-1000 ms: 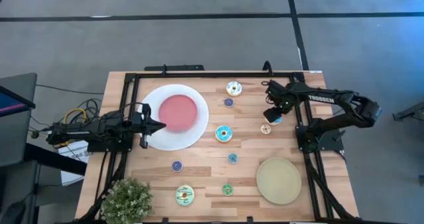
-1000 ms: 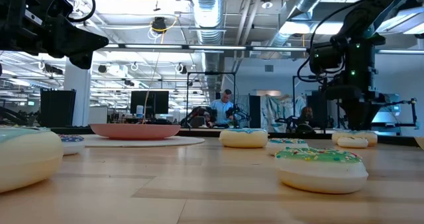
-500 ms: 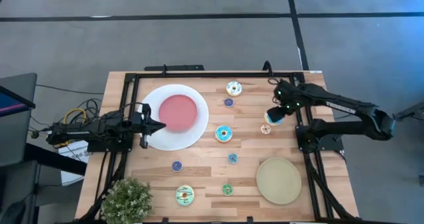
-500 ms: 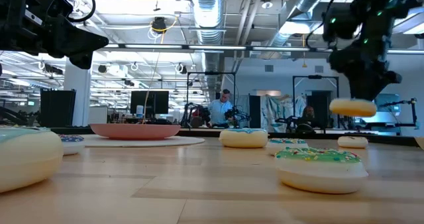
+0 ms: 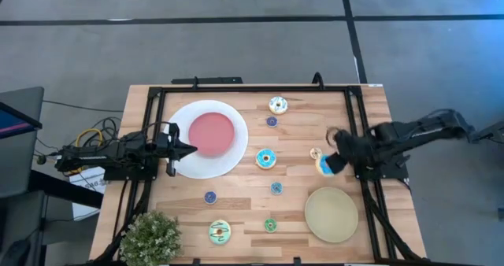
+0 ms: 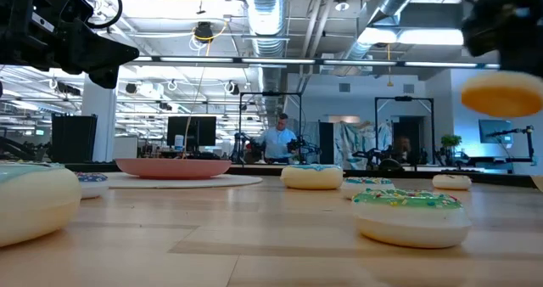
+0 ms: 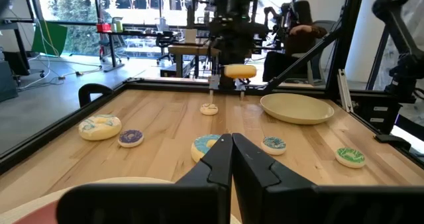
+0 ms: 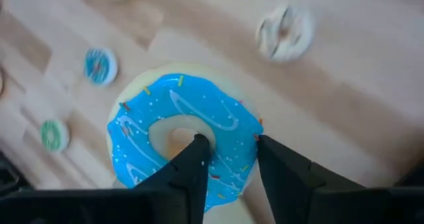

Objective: Pick & Place donuts
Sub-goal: Put the large light blue donut onto the brown plate

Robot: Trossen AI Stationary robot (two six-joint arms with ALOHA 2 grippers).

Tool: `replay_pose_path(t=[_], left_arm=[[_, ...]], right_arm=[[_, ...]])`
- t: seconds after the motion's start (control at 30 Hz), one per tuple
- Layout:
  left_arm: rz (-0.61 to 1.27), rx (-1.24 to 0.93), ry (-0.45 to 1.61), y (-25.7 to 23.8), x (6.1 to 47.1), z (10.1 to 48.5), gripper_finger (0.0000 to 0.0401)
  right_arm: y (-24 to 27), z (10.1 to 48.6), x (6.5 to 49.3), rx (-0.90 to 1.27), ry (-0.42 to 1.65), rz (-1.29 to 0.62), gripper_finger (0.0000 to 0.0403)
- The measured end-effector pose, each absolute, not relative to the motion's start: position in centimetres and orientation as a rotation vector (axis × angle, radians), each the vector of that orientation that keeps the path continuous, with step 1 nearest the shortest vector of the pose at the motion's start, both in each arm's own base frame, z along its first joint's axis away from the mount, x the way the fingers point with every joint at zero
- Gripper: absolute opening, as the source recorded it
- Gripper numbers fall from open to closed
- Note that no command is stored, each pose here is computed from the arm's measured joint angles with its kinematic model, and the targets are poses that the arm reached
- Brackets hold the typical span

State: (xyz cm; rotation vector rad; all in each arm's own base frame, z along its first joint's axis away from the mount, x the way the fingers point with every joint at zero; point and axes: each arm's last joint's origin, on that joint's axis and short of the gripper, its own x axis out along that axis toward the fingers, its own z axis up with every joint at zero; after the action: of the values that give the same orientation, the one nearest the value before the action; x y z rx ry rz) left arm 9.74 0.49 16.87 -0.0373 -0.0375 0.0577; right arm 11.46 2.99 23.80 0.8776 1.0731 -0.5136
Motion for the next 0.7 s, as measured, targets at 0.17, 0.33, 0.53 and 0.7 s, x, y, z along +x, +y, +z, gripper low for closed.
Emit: replay_pose_path(t=[0.17,0.33,0.53,0.7], left_arm=[[0.058,-0.038,-0.037,0.5,9.7,16.9,0.0],[0.058,-0.038,-0.037,0.5,9.7,16.9,0.0],[0.058,-0.037,-0.037,0.5,9.7,16.9,0.0],[0.058,-0.038,-0.037,0.5,9.7,16.9,0.0]], right_arm=[[7.1,23.0,10.8,0.884,1.142,-0.514,0.0118],[11.5,21.6,9.8,0.892,1.191,-0.534,0.0118],[15.1,19.5,9.0,0.921,1.207,-0.603,0.0118],[16.9,18.0,9.2,0.952,1.255,-0.632,0.0118]])
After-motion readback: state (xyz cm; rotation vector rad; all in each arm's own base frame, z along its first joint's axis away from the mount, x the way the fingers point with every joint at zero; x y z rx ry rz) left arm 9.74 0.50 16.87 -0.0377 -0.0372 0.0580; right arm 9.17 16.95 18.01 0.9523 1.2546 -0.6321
